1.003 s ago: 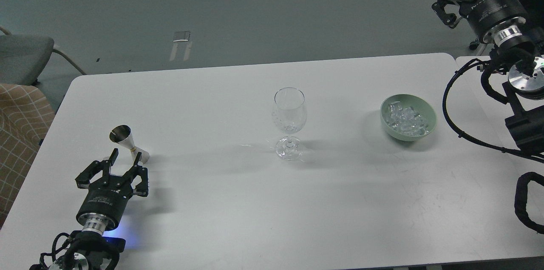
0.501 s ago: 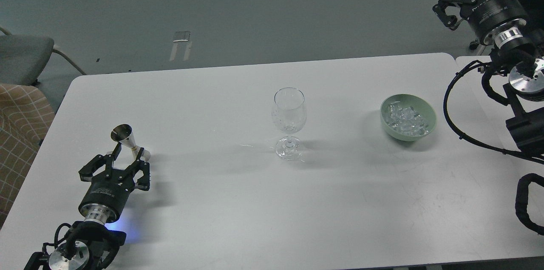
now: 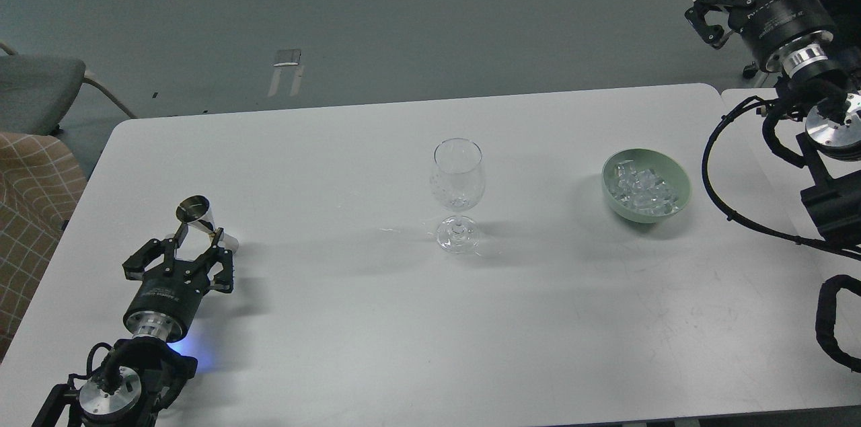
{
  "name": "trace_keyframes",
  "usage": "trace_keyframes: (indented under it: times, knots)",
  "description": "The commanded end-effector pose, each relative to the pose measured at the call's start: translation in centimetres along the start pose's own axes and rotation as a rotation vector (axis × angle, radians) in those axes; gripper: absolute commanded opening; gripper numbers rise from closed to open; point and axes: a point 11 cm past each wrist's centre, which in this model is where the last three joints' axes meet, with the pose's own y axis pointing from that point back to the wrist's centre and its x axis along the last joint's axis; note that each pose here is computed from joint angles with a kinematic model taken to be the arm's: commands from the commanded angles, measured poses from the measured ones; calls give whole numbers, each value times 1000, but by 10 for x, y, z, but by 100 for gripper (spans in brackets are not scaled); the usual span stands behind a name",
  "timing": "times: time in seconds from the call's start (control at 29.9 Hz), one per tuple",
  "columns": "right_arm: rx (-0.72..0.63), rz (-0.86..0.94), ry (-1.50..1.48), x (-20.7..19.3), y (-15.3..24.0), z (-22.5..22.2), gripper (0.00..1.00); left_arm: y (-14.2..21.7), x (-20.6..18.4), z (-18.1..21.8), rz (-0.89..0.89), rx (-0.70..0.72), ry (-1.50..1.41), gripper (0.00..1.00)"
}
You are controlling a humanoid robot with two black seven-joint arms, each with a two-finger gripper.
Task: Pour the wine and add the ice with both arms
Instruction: 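Close the left gripper around the silver jigger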
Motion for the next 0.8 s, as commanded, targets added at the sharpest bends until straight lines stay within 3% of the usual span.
trace_keyframes:
  times: [0.0,0.77]
  knots:
    - [-1,0,0,0,0,0,100,-2,-2,0,-4,1,-1,52]
    - [-2,4,1,2,1,0,100,-24,-8,3,-5,-10,11,52]
